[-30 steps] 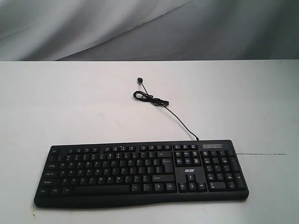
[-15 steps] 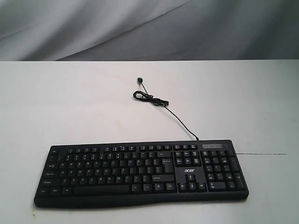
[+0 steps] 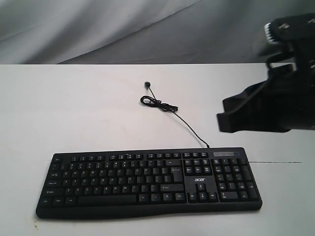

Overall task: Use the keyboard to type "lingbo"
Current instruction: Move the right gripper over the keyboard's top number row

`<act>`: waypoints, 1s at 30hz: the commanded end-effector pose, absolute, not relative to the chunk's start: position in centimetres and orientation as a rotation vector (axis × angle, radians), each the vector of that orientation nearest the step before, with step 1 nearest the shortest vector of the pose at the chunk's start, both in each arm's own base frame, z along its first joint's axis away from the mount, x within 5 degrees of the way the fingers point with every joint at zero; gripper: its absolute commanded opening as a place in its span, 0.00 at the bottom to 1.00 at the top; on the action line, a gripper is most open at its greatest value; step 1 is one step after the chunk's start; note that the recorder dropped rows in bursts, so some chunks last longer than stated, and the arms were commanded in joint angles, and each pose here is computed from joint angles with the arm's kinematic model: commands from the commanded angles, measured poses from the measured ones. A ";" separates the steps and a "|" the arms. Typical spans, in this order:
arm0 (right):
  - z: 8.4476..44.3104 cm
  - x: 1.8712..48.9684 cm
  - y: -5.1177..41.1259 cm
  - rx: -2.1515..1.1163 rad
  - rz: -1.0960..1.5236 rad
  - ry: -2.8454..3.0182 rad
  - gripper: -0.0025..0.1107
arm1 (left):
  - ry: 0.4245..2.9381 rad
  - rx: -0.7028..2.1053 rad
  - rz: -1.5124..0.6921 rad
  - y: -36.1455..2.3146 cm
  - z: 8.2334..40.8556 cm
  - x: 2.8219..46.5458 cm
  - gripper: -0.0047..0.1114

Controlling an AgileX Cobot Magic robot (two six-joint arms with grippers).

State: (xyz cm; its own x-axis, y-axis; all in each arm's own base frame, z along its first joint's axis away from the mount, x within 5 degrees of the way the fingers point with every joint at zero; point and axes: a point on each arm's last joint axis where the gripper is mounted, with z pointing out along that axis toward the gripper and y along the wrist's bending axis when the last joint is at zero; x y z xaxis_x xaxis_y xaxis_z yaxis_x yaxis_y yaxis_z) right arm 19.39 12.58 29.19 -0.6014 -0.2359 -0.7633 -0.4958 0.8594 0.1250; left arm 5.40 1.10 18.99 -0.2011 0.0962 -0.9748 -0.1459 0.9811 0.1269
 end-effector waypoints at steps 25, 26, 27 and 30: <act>17.9 21.6 24.0 -0.839 0.465 2.194 0.02 | 1.750 -0.034 0.208 1.0 18.9 5.4 0.04; 17.5 21.8 24.2 -0.853 0.456 2.208 0.02 | 1.750 -0.034 0.208 1.0 18.9 5.4 0.04; 17.1 22.0 24.5 -0.866 0.449 2.219 0.02 | 1.750 -0.034 0.208 1.0 18.9 5.4 0.04; 16.8 22.7 25.4 -0.895 0.441 2.273 0.02 | 1.750 -0.034 0.208 1.0 18.9 5.4 0.04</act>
